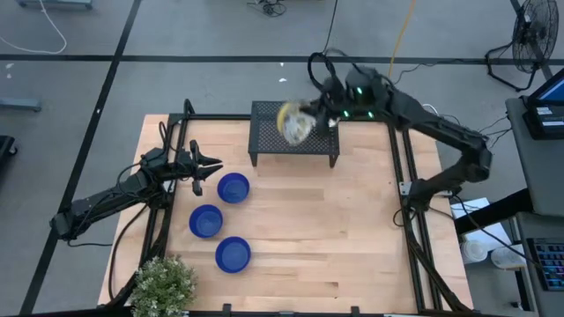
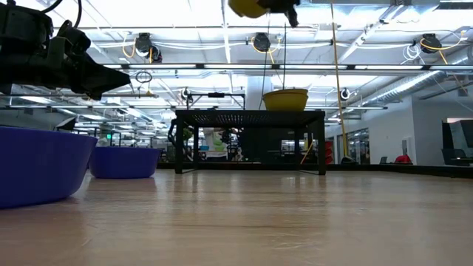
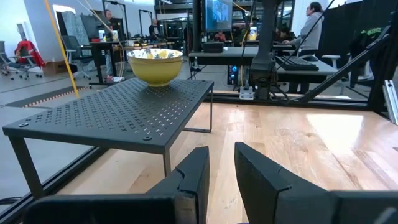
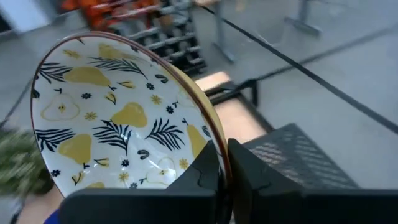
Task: Pick & Place Mini bowls
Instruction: Stack the white patterned bowl on the white patterned bowl on the shelf, then put the top blue bowl on the shelf
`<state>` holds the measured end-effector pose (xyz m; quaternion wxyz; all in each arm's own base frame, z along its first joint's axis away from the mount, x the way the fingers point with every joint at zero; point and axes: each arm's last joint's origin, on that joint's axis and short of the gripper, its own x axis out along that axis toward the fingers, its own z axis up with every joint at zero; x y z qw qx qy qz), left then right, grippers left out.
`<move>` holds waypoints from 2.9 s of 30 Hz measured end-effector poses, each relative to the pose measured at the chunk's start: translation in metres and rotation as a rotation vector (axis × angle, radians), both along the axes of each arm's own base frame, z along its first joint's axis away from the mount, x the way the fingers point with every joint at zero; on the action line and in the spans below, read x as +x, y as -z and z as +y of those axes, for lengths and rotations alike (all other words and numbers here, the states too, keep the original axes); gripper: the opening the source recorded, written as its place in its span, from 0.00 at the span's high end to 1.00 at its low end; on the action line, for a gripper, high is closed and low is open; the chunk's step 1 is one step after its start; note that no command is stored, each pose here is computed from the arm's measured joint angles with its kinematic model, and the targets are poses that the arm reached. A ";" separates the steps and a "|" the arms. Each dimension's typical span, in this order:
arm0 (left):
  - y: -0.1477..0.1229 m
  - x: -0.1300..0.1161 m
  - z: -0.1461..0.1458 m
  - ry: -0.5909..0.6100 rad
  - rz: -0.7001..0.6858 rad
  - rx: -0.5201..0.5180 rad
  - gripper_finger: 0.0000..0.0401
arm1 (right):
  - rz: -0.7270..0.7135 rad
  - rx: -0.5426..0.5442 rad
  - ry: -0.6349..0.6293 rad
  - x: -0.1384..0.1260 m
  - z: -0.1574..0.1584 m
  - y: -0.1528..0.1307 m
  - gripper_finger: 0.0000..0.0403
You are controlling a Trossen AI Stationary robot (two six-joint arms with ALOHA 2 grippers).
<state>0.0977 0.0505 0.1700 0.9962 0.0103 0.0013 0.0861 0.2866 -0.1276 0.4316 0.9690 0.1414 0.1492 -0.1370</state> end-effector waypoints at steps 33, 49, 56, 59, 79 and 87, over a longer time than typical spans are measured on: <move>0.000 0.000 0.000 0.000 0.000 0.000 0.80 | 0.567 0.593 0.516 -0.029 -0.127 0.048 0.99; 0.000 0.000 0.000 0.000 0.000 0.001 0.80 | 0.664 0.660 0.526 -0.024 -0.130 0.095 0.93; 0.000 0.000 0.000 0.000 0.000 0.001 0.80 | 0.633 0.637 0.522 -0.027 -0.128 0.087 0.85; 0.000 0.000 0.000 0.000 0.000 0.000 0.80 | 0.579 0.606 0.530 -0.032 -0.127 0.077 0.81; 0.000 0.000 0.000 0.000 -0.001 0.001 0.80 | 0.223 0.024 0.316 -0.076 -0.005 0.010 0.79; 0.000 0.000 0.000 0.000 -0.001 0.000 0.80 | -0.158 -0.208 0.009 -0.106 0.078 0.088 0.83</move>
